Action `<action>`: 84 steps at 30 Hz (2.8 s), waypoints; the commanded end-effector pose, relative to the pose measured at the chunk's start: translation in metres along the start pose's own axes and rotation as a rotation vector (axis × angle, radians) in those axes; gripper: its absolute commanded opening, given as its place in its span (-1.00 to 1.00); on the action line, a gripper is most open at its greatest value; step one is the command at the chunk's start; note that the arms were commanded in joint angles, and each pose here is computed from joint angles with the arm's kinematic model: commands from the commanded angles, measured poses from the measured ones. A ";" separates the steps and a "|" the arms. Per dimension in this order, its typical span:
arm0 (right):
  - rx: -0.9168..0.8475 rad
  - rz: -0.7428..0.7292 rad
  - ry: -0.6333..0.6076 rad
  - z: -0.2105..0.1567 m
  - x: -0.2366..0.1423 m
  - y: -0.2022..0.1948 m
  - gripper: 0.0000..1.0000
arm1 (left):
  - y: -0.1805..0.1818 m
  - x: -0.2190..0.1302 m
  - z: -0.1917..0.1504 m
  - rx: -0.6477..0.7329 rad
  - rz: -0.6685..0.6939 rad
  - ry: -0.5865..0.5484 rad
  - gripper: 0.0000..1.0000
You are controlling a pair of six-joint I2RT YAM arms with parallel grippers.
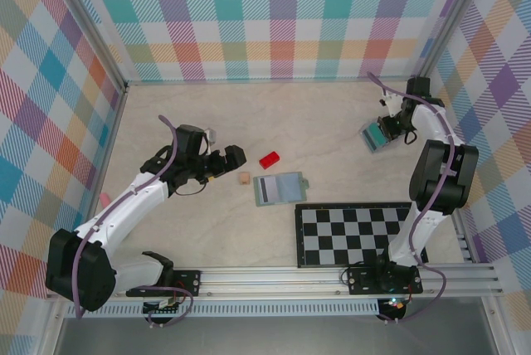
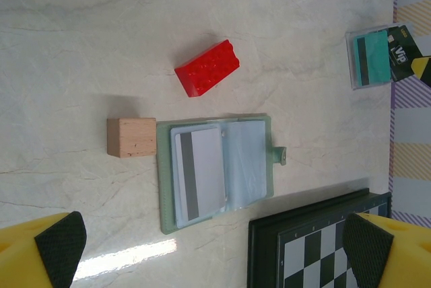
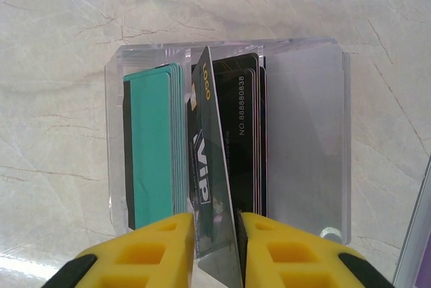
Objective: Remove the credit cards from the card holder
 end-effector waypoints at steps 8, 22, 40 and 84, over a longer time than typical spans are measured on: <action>0.113 -0.083 -0.097 0.012 -0.044 -0.009 -0.36 | 0.002 -0.004 0.000 -0.004 -0.010 0.005 1.00; 0.632 -0.047 -0.064 -0.008 -0.059 0.006 -0.22 | 0.000 -0.005 0.000 -0.006 -0.017 0.005 1.00; 0.741 -0.074 0.133 -0.020 -0.008 -0.006 -0.28 | 0.000 -0.005 0.000 -0.002 -0.012 0.006 1.00; 0.487 0.257 -0.104 -0.012 0.010 -0.021 -0.84 | -0.001 0.000 0.002 -0.009 -0.007 0.027 1.00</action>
Point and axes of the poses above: each hand's point on the last joint's axis, 136 mm out from that joint toward the fingers, its own x axis out along the fingers, its own y axis along the line the jaws close on, z = x × y, the point moved 9 cm from there along -x, back along the fingers, and after that the axes turned 5 degrees about -x, right-handed, at the moved point
